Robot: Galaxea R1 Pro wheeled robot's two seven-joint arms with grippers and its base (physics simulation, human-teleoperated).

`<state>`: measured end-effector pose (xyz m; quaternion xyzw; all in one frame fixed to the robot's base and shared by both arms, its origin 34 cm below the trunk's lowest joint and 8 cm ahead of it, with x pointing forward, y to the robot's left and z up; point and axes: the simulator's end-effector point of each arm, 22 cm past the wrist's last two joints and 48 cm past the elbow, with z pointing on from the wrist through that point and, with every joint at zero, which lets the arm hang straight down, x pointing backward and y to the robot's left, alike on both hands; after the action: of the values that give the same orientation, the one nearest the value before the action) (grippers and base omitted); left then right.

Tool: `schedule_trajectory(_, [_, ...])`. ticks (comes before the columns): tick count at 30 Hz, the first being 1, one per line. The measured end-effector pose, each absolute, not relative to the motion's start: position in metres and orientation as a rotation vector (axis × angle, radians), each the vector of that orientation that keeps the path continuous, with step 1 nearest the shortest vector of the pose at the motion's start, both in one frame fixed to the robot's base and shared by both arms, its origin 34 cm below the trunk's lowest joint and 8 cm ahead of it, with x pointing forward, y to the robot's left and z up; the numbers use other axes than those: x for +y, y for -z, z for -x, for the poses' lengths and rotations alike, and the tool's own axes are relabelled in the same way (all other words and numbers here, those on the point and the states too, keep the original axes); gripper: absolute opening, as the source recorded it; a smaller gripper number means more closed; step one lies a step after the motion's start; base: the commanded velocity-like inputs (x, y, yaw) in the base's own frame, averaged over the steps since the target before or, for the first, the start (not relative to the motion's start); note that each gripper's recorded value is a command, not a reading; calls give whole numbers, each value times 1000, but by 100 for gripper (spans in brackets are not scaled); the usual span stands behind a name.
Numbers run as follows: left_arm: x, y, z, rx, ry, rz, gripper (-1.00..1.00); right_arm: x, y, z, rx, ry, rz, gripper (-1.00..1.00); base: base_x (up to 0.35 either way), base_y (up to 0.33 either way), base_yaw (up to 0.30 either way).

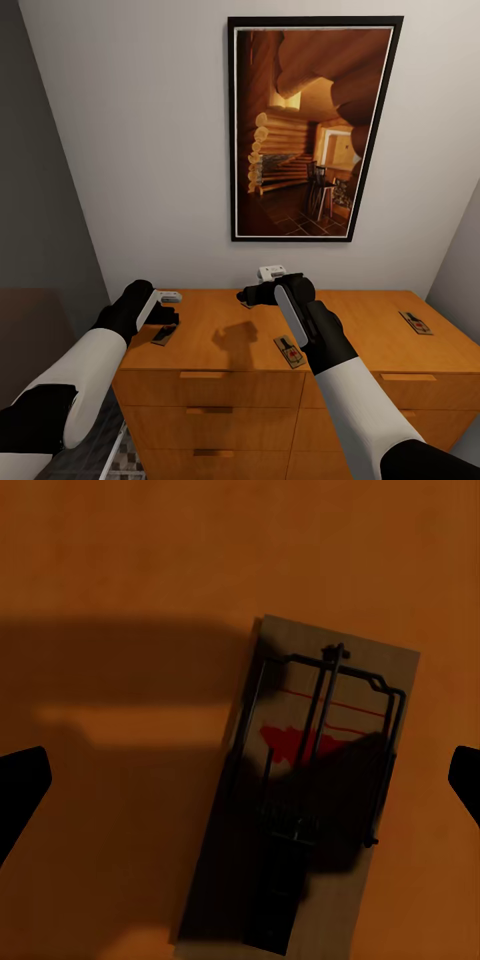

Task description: Take the four mousetraps from the cabinet in the bathroom and place them on the bathroom floor. Make sure all four end up on the same floor surface, and ensure that at least two of them are either under or directly next to the same bathroom sink.

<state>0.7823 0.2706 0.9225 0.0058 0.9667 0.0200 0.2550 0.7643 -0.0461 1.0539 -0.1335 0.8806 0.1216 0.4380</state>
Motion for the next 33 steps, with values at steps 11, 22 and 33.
schedule_trajectory(11, [271, -922, -782, 2625, -54, -15, 100, -46, -1054, -764, 2189, -302, 332, 100, 0, 0, 0])
schedule_trajectory(22, [271, -922, -782, 2625, -61, -15, 100, -46, -1055, -765, 2188, -302, 332, 100, 0, 0, 0])
schedule_trajectory(33, [262, -909, -783, 2624, -64, -30, 100, -46, -1042, -765, 2187, -302, 332, 100, 0, 0, 0])
